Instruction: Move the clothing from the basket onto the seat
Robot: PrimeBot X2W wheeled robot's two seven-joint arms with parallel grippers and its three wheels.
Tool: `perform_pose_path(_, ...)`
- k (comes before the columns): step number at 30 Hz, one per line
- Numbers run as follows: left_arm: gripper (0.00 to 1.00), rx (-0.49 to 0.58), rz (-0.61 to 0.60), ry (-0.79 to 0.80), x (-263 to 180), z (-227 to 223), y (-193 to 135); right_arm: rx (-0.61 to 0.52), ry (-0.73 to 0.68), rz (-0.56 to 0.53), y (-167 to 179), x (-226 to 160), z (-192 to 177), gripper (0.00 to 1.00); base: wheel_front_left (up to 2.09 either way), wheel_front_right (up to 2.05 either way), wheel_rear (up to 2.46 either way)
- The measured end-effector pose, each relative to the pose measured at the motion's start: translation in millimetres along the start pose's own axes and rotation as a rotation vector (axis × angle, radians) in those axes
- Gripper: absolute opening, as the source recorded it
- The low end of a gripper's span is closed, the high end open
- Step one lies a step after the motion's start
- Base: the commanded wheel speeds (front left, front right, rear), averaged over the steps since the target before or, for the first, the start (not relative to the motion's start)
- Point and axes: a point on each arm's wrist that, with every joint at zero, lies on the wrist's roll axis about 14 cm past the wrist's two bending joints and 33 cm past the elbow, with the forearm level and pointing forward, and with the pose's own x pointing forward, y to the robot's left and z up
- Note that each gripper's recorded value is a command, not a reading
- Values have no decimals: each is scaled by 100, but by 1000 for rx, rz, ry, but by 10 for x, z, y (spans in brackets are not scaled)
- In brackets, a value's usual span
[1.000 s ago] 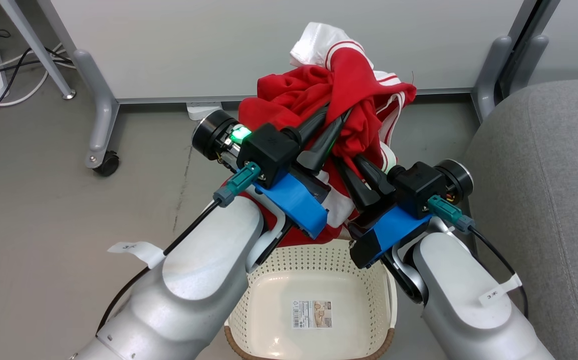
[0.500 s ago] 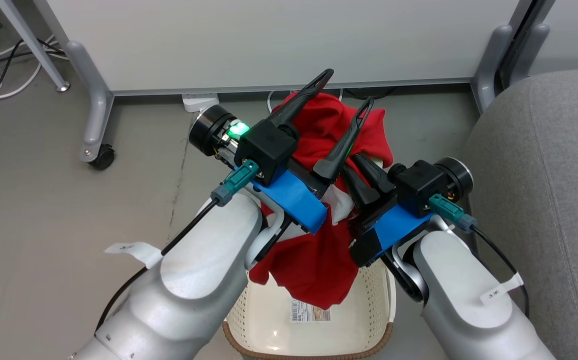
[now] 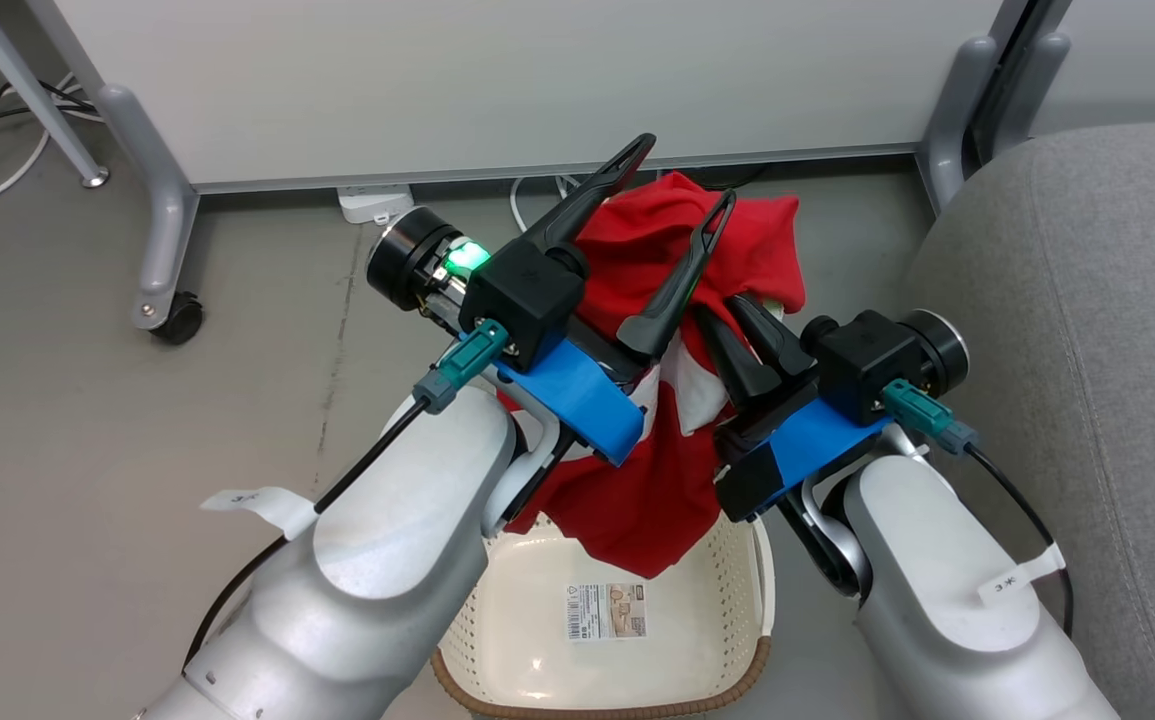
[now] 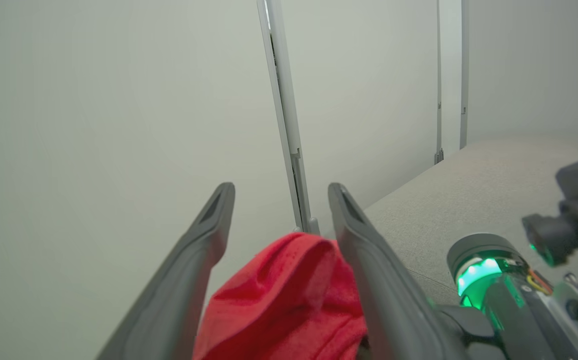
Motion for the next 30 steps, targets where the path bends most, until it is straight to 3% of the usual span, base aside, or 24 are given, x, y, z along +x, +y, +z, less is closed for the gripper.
perform_pose_path(14,100,-28,-56,14,144,-171,-153,-34,16,-163,-531,-284,-67,0,0,0,0)
perform_pose_path(30,100,-69,-181,41,376,-421,-531,-111,33,-421,-1263,-951,-29,0,0,0,0)
